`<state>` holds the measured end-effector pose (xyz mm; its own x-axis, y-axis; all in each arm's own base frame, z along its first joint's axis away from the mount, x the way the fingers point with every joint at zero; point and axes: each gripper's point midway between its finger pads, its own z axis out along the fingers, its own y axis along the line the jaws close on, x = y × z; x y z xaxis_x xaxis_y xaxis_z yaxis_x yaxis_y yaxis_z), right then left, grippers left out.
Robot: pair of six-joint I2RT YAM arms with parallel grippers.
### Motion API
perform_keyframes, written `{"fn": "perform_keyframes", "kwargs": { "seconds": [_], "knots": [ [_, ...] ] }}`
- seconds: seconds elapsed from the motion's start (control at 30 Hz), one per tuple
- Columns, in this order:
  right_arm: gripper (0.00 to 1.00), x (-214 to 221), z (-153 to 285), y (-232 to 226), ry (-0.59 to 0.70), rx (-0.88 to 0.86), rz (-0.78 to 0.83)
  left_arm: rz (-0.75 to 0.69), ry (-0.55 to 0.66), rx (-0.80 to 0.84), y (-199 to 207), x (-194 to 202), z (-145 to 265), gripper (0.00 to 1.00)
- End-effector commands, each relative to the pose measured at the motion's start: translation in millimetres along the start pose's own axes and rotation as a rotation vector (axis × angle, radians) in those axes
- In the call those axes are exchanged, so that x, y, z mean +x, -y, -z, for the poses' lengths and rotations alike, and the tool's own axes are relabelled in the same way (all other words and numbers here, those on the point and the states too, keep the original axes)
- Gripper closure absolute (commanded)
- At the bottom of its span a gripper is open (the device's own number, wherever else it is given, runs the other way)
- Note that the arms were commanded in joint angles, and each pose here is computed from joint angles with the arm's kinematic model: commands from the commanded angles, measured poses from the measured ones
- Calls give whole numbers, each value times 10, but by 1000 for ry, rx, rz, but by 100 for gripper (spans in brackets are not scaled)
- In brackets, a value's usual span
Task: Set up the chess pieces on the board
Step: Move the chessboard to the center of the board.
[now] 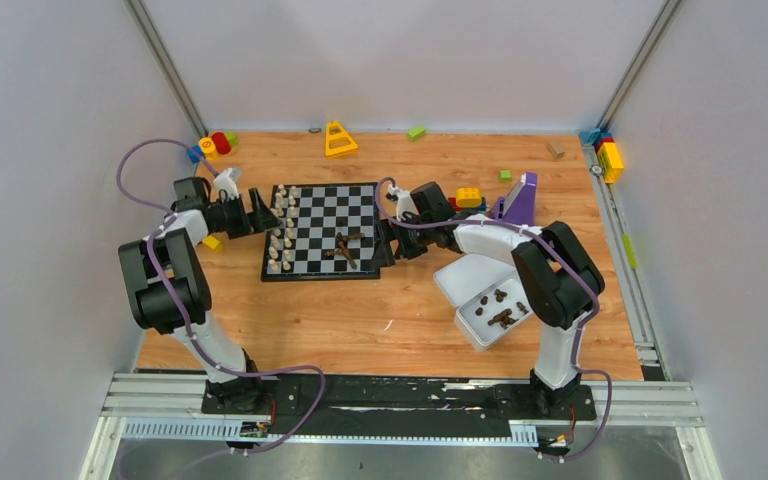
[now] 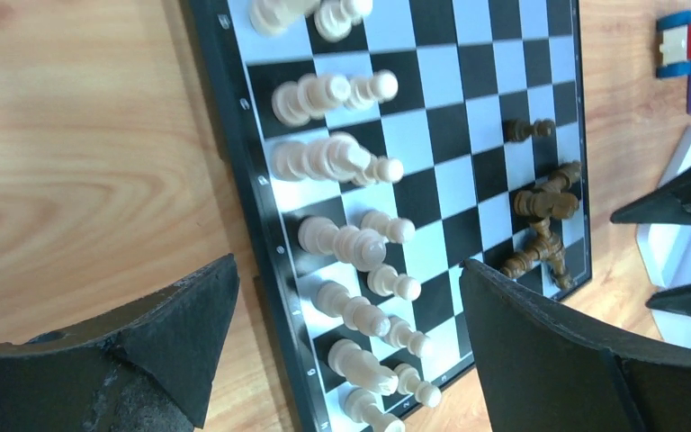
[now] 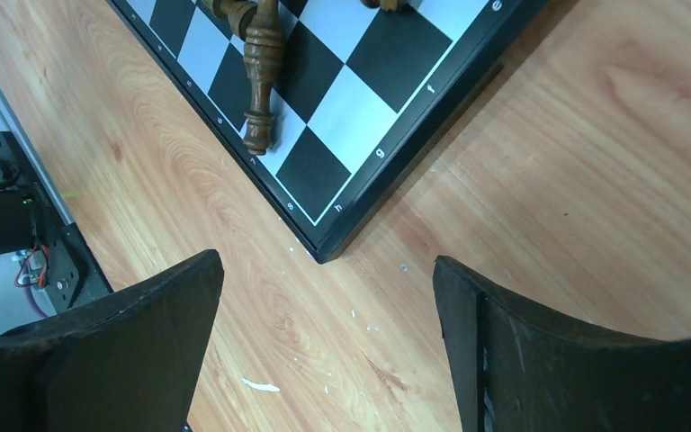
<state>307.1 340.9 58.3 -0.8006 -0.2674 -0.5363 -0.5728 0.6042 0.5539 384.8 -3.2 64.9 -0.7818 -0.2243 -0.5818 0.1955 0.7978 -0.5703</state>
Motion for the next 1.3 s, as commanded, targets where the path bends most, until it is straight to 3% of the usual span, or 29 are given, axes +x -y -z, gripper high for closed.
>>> {"fn": "perform_keyframes", "kwargs": {
  "seconds": [0.0,0.2,0.33,0.63,0.9,1.27],
  "knots": [
    [12,-268,177,-136,82,-5,118,-127,114,-75,51,-556,227,0],
    [13,-395,175,-127,101,9,161,-217,146,-160,91,-935,271,1],
    [13,-531,161,-90,122,26,192,-205,169,-173,82,-1069,253,2],
    [13,-912,112,96,173,25,130,-24,268,-110,12,-1439,2,0],
    [13,-941,-3,176,156,-8,61,155,326,-6,-211,-1816,-432,0],
    [14,-867,140,179,151,-7,55,354,305,112,-419,-1800,-1018,1]
  ]
}}
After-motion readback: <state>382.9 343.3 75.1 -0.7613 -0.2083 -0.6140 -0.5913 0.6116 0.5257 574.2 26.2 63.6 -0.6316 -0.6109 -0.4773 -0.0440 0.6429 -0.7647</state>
